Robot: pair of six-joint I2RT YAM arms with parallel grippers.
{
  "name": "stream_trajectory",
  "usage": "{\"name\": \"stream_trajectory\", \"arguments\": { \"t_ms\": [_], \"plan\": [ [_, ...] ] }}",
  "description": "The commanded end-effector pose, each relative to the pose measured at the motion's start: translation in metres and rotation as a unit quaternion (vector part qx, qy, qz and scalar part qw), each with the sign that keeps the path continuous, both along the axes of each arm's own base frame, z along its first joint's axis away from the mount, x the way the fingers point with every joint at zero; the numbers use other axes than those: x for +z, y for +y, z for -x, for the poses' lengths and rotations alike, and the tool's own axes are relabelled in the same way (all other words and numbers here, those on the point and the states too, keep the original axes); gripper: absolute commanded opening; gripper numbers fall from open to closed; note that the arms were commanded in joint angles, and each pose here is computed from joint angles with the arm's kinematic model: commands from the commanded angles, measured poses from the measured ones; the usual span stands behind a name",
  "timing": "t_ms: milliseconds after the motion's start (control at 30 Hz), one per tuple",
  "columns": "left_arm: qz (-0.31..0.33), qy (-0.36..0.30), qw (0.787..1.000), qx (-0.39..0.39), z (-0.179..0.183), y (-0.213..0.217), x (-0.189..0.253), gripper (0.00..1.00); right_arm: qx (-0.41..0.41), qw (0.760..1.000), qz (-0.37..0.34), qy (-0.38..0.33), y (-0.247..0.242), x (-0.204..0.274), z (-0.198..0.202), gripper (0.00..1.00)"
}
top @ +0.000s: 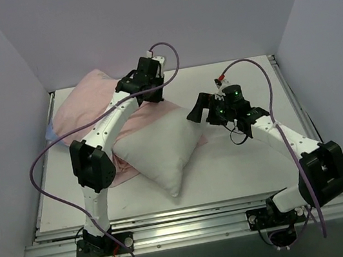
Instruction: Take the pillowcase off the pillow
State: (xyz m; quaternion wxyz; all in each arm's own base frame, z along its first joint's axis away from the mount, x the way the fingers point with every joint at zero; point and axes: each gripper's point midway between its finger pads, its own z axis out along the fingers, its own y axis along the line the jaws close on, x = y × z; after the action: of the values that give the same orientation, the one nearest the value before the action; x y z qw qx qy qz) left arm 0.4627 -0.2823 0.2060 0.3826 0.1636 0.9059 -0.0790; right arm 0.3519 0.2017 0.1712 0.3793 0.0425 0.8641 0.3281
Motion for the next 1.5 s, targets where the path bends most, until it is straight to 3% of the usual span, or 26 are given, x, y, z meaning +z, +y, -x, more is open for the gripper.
{"name": "stream_trajectory", "arguments": {
  "t_ms": [0,200,267,300,333,400,600,733,900,1000,1200,1467],
  "plan": [
    [0.062,-0.04,0.997,0.006,0.006,-0.006,0.053,0.02,-0.004,0.999,-0.045,-0.001,0.013,0.001,-0.009,1.0],
    [0.084,-0.02,0.996,-0.019,0.018,-0.027,0.042,0.02,0.106,0.994,0.001,-0.006,0.044,-0.028,0.002,1.0],
    [0.087,-0.018,0.996,-0.021,0.018,-0.029,0.041,0.02,0.147,0.989,-0.005,-0.006,0.059,-0.036,0.009,0.87],
    [0.088,-0.018,0.996,-0.02,0.018,-0.03,0.041,0.02,0.167,0.986,-0.016,-0.002,0.066,-0.039,0.014,0.76],
    [0.086,-0.021,0.996,-0.017,0.017,-0.028,0.042,0.02,0.172,0.985,-0.018,-0.002,0.068,-0.042,0.015,0.43],
    [0.079,-0.03,0.996,-0.015,0.015,-0.025,0.045,0.02,0.166,0.986,-0.006,0.001,0.066,-0.051,0.016,0.02],
    [0.022,-0.082,0.995,-0.051,0.01,-0.011,0.06,0.06,0.159,0.986,0.034,-0.023,0.052,-0.041,0.017,0.0],
    [-0.013,-0.111,0.987,-0.115,0.014,-0.009,0.065,0.28,0.157,0.985,0.064,-0.034,0.043,-0.031,0.017,0.0],
    [-0.004,-0.11,0.982,-0.154,0.023,-0.015,0.074,0.53,0.152,0.983,0.09,-0.039,0.038,-0.028,0.016,0.0],
    [0.004,-0.088,0.98,-0.181,0.032,-0.022,0.069,0.57,0.155,0.982,0.095,-0.04,0.039,-0.026,0.016,0.0],
    [-0.034,-0.06,0.981,-0.182,0.034,-0.012,0.047,0.56,0.159,0.981,0.103,-0.045,0.041,-0.024,0.018,0.0],
    [-0.062,-0.041,0.98,-0.184,0.031,-0.004,0.032,0.44,0.16,0.98,0.106,-0.044,0.042,-0.025,0.018,0.0]
  ]
}}
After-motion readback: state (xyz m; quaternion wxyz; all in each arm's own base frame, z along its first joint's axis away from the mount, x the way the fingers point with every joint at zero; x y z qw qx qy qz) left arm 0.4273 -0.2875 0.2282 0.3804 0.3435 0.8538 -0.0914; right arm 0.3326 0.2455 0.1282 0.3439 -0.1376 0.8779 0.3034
